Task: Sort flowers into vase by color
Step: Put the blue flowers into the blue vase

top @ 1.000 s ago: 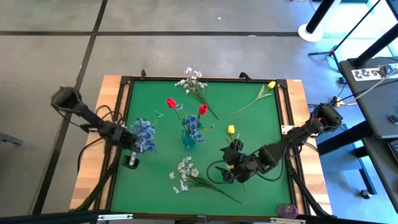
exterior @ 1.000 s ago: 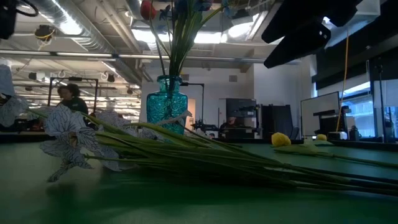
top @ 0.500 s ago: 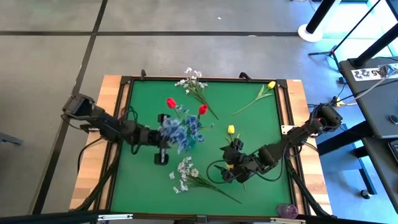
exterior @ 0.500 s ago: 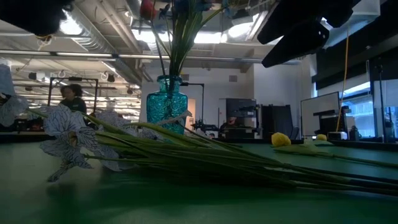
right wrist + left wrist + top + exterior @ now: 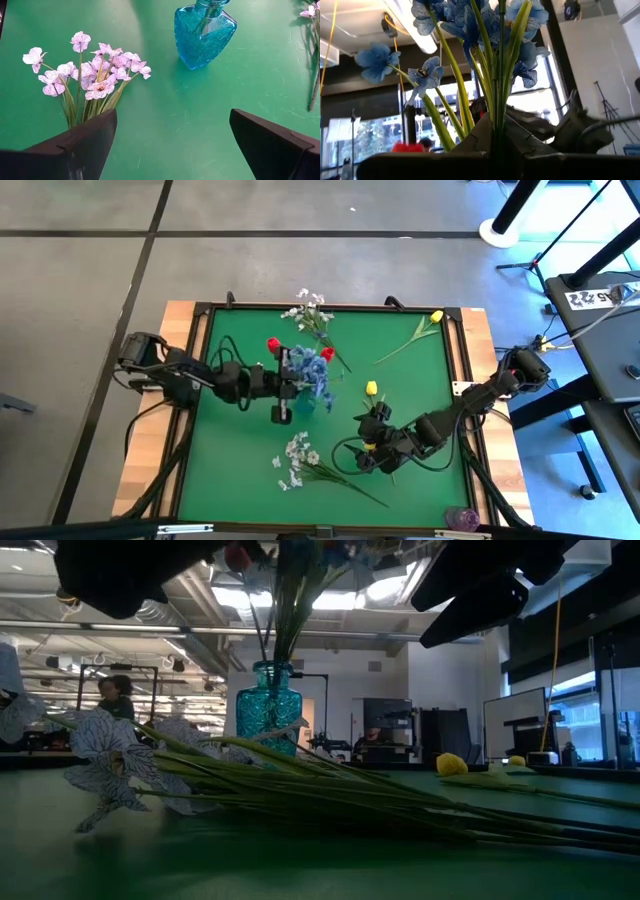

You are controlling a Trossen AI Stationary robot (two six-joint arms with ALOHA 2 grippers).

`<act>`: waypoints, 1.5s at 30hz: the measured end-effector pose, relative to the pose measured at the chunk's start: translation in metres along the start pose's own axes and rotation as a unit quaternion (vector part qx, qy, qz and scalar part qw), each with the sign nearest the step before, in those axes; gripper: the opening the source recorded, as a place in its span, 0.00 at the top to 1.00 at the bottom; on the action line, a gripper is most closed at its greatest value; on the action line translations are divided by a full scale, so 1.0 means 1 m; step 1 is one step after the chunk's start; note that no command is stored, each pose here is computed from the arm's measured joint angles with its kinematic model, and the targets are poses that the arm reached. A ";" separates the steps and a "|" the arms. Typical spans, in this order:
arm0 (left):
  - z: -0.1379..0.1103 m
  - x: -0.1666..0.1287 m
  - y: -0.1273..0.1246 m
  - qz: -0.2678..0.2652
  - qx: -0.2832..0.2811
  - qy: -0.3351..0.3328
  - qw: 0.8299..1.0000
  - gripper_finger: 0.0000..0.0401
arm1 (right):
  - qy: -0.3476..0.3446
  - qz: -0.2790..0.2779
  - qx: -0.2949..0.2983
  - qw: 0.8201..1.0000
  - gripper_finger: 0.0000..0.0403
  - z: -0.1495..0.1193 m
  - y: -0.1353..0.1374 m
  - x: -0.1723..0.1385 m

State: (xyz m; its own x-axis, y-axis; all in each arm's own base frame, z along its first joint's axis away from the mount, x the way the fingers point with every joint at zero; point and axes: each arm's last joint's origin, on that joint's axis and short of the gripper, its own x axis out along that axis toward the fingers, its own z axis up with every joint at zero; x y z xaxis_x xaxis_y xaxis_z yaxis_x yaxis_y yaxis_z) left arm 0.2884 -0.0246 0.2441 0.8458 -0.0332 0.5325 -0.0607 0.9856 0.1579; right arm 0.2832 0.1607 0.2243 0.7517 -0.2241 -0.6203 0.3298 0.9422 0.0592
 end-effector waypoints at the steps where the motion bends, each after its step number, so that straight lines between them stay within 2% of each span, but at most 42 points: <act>1: -0.003 0.000 0.001 0.002 0.000 0.005 1.000 0.97 | 0.001 0.000 -0.001 1.000 0.04 0.000 0.000 0.000; 6: -0.017 0.001 0.007 0.010 -0.001 0.024 1.000 0.97 | 0.006 0.006 -0.003 1.000 0.04 0.000 0.000 0.000; 14: -0.018 0.001 0.008 0.011 0.000 0.026 1.000 0.97 | 0.007 0.006 -0.005 1.000 0.04 -0.001 0.000 0.000; 26: -0.027 -0.020 -0.005 -0.008 -0.010 0.064 0.998 0.96 | 0.010 0.010 -0.005 1.000 0.04 -0.001 0.001 0.000; 29: -0.026 -0.020 -0.005 0.006 -0.017 0.073 0.997 0.91 | 0.010 0.010 -0.001 1.000 0.04 -0.001 0.001 0.000; 36: -0.027 -0.021 -0.006 -0.002 -0.036 0.142 0.989 0.72 | 0.019 0.020 -0.001 1.000 0.04 -0.002 0.001 0.000; 40: -0.016 -0.021 -0.008 -0.010 -0.042 0.167 0.985 0.63 | 0.036 0.016 -0.007 0.999 0.04 -0.004 -0.001 0.000; 45: 0.003 -0.025 -0.005 -0.001 -0.037 0.208 0.977 0.58 | 0.063 -0.007 0.006 0.998 0.04 -0.006 -0.009 0.000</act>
State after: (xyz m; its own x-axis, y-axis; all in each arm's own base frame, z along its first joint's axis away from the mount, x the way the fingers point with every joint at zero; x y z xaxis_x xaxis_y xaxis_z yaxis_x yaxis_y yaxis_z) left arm 0.2662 -0.0297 0.2327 0.9892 0.0208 0.1450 -0.0341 0.9954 0.0895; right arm 0.2768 0.1536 0.2185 0.6699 -0.2031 -0.7141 0.3466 0.9361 0.0590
